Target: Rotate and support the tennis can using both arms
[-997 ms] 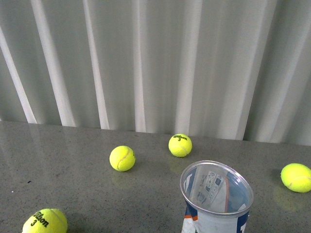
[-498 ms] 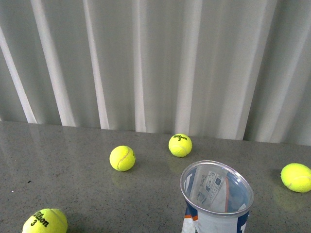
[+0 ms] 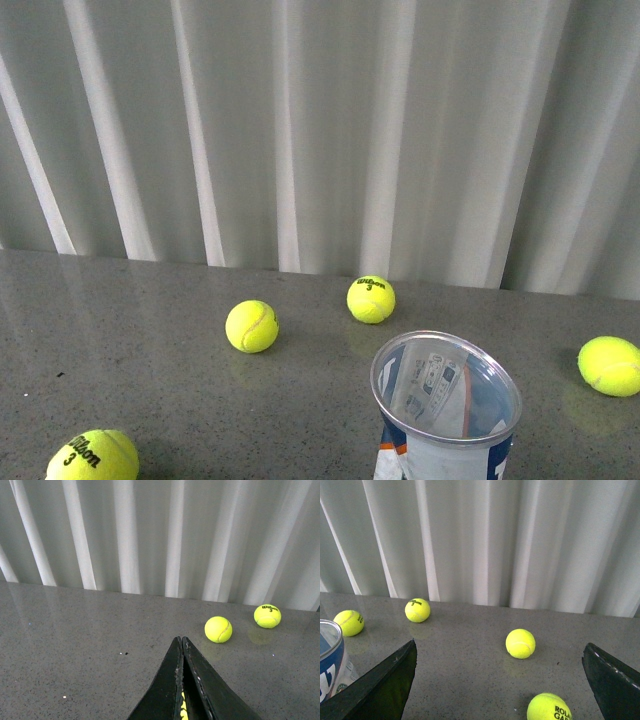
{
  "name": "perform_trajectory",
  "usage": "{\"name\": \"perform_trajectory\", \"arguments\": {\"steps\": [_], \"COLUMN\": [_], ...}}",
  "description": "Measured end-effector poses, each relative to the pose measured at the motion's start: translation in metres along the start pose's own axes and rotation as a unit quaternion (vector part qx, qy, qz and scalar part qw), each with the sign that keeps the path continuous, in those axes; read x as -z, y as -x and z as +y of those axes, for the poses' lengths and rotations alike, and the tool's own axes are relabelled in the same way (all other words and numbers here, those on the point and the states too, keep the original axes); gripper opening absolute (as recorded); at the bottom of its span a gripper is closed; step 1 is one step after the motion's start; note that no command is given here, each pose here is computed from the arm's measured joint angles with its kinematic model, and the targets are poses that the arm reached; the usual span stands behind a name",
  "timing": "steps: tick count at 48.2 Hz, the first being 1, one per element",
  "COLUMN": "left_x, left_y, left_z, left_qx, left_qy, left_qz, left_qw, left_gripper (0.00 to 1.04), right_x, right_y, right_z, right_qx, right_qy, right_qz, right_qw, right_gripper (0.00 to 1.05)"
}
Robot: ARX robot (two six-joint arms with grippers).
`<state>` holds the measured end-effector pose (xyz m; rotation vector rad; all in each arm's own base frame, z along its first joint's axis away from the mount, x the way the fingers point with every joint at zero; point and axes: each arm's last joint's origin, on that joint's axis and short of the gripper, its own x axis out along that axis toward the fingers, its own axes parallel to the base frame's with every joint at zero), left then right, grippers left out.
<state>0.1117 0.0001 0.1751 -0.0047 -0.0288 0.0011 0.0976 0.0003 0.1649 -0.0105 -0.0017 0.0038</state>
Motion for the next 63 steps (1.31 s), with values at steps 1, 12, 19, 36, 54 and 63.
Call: {"name": "perform_trajectory", "arguments": {"steps": [1,12,19,36,54,63], "left_x": [0.000,0.000,0.004,0.003,0.003,0.003], "left_y": [0.000,0.004,0.014,0.015,0.015,0.015], "left_z": [0.000,0.000,0.000,0.000,0.000,0.000], "left_qx": [0.000,0.000,0.000,0.000,0.000,0.000], "left_qy": [0.000,0.000,0.000,0.000,0.000,0.000], "left_qz": [0.000,0.000,0.012,0.003,0.004,0.004], "left_qw": [1.000,1.000,1.000,1.000,1.000,1.000], "left_gripper": [0.04,0.04,0.04,0.20,0.84,0.98], "right_x": [0.000,0.000,0.000,0.000,0.000,0.000], "right_y": [0.000,0.000,0.000,0.000,0.000,0.000], "right_z": [0.000,0.000,0.000,0.000,0.000,0.000], "right_qx": [0.000,0.000,0.000,0.000,0.000,0.000], "right_qy": [0.000,0.000,0.000,0.000,0.000,0.000], "right_qz": [0.000,0.000,0.000,0.000,0.000,0.000], "right_qw": [1.000,1.000,1.000,1.000,1.000,1.000], "right_gripper": [0.98,0.98,0.98,0.98,0.98,0.98]}}
